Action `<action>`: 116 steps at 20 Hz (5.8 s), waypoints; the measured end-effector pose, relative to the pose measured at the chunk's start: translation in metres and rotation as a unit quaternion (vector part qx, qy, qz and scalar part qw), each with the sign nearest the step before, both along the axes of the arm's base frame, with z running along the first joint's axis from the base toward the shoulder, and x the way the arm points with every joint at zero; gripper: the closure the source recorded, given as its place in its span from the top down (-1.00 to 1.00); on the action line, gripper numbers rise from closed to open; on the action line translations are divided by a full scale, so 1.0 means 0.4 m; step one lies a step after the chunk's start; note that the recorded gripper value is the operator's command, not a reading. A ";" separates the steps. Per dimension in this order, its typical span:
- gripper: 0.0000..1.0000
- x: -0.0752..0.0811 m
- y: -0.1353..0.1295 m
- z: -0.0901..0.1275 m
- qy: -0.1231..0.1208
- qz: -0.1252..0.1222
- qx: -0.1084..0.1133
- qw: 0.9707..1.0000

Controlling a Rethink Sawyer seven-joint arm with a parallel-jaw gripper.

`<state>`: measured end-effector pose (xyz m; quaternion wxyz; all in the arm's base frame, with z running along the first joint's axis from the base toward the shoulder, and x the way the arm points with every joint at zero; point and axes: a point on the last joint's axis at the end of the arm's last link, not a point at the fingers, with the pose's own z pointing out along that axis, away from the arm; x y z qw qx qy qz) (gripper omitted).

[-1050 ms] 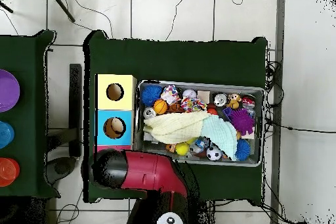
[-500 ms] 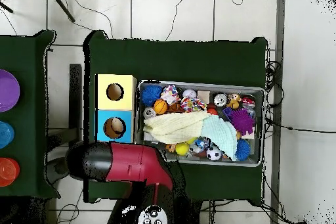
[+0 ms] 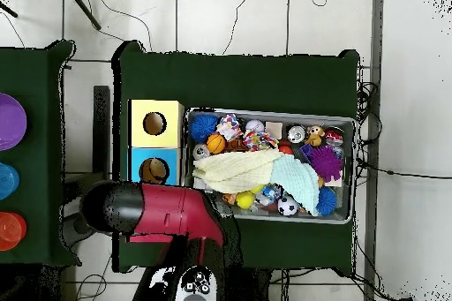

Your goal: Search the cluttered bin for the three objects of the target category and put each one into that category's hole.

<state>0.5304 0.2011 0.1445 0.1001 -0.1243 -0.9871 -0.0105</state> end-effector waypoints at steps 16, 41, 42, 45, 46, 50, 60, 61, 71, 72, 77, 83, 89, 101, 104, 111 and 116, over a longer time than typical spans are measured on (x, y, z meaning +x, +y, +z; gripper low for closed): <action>-1.00 0.117 -0.059 -0.049 -0.018 -0.033 -0.023 0.999; -1.00 0.417 -0.003 -0.059 -0.054 -0.073 -0.043 0.995; -1.00 0.425 0.000 -0.059 -0.056 -0.077 -0.043 0.995; -1.00 0.444 0.005 -0.058 -0.062 -0.086 -0.044 0.993; -1.00 0.446 0.006 -0.058 -0.063 -0.086 -0.044 0.993; -1.00 0.457 0.008 -0.058 -0.067 -0.086 -0.043 0.993; -1.00 0.464 -0.006 -0.063 -0.066 -0.090 -0.043 0.993; -1.00 0.466 -0.012 -0.065 -0.066 -0.092 -0.043 0.993; -1.00 0.491 -0.025 -0.078 -0.071 -0.093 -0.044 0.992; -1.00 0.492 -0.025 -0.080 -0.071 -0.093 -0.044 0.992; -1.00 0.499 -0.022 -0.092 -0.071 -0.091 -0.044 0.992; -1.00 0.502 -0.011 -0.109 -0.071 -0.087 -0.046 0.993; -1.00 0.501 -0.009 -0.114 -0.071 -0.086 -0.046 0.993; -1.00 0.506 -0.010 -0.114 -0.079 -0.086 -0.046 0.992; -1.00 0.510 -0.010 -0.114 -0.085 -0.086 -0.047 0.992; -1.00 0.519 -0.008 -0.115 -0.099 -0.085 -0.047 0.990; -1.00 0.520 -0.007 -0.116 -0.104 -0.085 -0.047 0.990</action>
